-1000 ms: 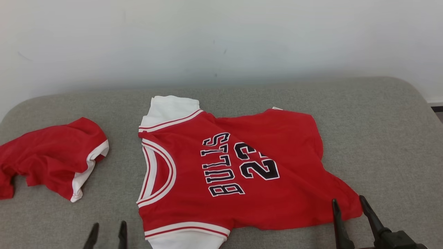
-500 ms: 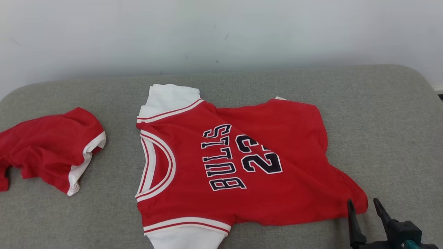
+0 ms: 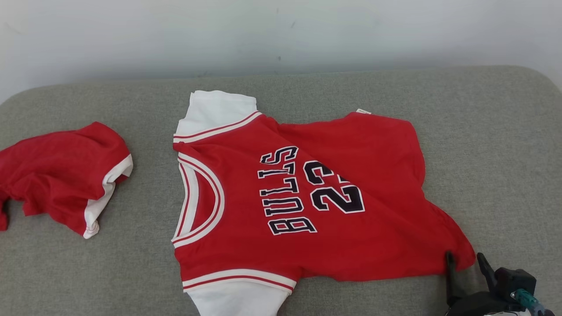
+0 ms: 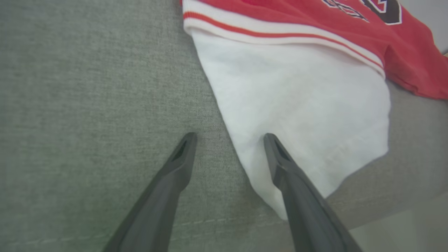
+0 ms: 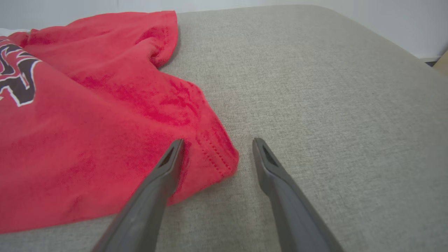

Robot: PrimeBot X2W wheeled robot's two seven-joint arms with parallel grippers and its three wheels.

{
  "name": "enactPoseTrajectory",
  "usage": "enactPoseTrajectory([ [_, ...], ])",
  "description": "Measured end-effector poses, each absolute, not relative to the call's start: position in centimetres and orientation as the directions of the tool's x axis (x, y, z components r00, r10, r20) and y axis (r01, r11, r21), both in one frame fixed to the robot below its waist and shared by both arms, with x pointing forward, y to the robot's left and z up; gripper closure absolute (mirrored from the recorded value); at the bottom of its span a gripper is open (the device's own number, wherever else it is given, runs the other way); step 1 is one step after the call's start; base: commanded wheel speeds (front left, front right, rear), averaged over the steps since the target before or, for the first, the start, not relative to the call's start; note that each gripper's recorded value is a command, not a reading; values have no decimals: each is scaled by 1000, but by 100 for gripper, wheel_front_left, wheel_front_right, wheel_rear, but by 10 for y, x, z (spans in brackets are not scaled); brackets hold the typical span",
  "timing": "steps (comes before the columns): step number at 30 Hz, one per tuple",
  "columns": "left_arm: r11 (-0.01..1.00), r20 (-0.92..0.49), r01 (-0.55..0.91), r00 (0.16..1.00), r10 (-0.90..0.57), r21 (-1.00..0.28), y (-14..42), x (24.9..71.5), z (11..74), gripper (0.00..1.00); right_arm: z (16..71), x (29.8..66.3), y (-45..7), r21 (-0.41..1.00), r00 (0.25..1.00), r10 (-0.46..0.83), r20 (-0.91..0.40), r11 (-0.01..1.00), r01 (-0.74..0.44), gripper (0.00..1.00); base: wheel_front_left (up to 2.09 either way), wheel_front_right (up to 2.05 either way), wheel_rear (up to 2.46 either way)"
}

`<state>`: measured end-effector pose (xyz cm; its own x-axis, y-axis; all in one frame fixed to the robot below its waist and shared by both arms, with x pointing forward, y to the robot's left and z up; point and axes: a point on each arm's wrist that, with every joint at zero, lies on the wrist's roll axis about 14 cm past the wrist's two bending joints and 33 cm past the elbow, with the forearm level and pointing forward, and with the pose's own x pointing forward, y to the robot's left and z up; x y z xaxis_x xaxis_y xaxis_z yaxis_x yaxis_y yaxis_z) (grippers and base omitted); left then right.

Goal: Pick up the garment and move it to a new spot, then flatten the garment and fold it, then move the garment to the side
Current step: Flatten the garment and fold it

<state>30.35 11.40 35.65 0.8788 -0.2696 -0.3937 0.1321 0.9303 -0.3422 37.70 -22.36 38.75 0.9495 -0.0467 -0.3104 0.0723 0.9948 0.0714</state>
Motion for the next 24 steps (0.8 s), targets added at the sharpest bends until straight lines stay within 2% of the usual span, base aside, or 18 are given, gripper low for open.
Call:
enactPoseTrajectory([
  [5,920,-407,125,869,-282,-371,110,306,351,0,369,374,-216,121,929,-37,-368,989,88,0,0,0,0],
  [6,917,-409,123,867,-285,-379,108,306,351,0,367,374,-213,135,928,-34,-371,987,91,53,0,0,0],
  [7,916,-412,127,863,-291,-381,106,306,350,37,366,375,-211,140,927,-29,-374,986,87,85,0,0,0],
  [8,914,-413,126,862,-293,-385,106,307,350,72,367,376,-210,147,928,-26,-371,985,86,100,0,0,0],
  [9,911,-412,120,863,-293,-396,106,307,350,100,369,377,-209,159,931,-25,-365,983,89,100,0,0,0],
  [17,866,-320,138,892,-319,-480,89,321,378,100,384,374,-192,216,952,14,-305,975,54,100,0,0,0],
  [23,860,-150,162,953,-264,-485,110,357,428,100,420,387,-173,248,981,67,-182,968,-20,100,0,0,0],
  [24,862,-80,190,963,-256,-469,116,372,450,100,435,395,-168,258,987,83,-134,965,-46,100,0,0,0],
])
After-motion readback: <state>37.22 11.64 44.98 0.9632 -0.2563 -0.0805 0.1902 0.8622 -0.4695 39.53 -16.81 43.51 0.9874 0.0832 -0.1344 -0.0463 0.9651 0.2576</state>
